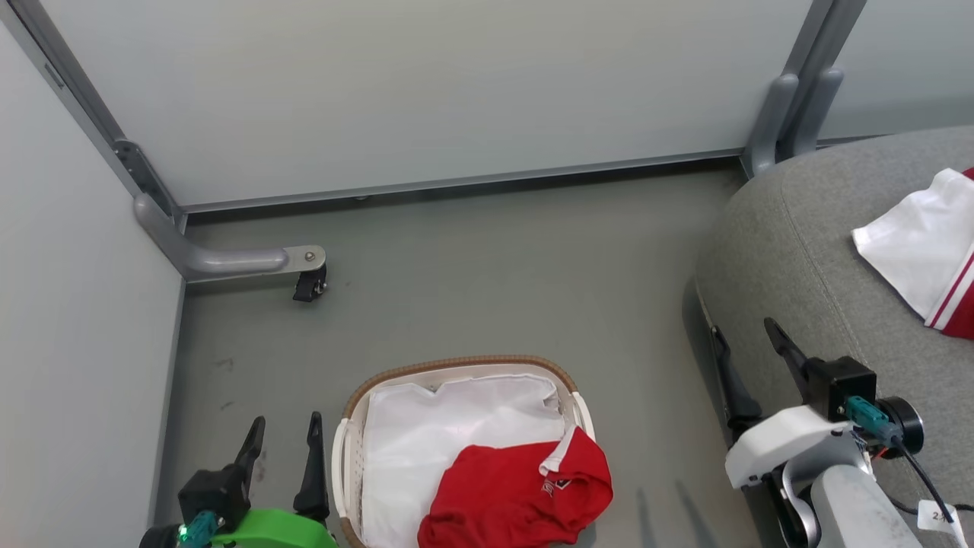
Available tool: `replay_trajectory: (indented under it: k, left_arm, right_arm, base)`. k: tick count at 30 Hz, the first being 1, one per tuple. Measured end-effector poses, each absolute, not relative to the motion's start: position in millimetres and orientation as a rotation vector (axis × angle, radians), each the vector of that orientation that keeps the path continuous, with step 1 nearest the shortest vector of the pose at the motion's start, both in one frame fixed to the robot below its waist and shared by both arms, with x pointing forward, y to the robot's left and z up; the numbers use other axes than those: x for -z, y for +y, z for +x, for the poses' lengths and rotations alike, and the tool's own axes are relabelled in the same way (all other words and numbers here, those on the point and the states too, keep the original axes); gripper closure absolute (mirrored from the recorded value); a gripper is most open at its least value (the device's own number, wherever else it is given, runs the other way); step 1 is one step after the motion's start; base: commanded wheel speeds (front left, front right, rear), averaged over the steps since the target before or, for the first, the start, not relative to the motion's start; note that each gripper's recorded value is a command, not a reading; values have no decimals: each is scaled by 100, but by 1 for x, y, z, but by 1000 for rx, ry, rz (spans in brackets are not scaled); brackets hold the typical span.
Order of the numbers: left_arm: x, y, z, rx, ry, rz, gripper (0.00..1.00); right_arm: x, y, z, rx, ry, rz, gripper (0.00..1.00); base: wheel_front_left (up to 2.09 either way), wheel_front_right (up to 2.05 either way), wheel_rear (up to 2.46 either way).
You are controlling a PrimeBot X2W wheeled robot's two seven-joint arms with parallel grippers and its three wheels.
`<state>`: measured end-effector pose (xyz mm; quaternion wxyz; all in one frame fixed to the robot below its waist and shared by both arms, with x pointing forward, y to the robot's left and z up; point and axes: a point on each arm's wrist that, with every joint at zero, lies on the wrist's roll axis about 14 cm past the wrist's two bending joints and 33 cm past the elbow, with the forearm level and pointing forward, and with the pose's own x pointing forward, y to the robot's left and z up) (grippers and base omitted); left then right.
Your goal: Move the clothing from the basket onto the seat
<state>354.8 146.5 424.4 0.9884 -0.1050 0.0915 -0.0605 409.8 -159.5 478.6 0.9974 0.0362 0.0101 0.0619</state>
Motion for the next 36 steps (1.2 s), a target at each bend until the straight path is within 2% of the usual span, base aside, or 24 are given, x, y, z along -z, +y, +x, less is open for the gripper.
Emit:
replay_trajectory:
  k: [6,13,26,36]
  left_arm:
    - [-417,124,377,186,211,-221,0]
    - [-376,85,398,295,347,-229,0]
    - [-281,42,419,441,621,-209,0]
    - [-208,17,410,551,830,-173,0]
  right_arm:
    - [-490,-151,433,-149,-18,68,0]
    - [-487,-151,461,-154,-30,60,0]
    - [-444,-164,496,-128,36,65,0]
    - [-389,-179,501,-98,147,53,0]
  base:
    - [0,0,0]
    - [0,0,0]
    - [0,0,0]
    - [0,0,0]
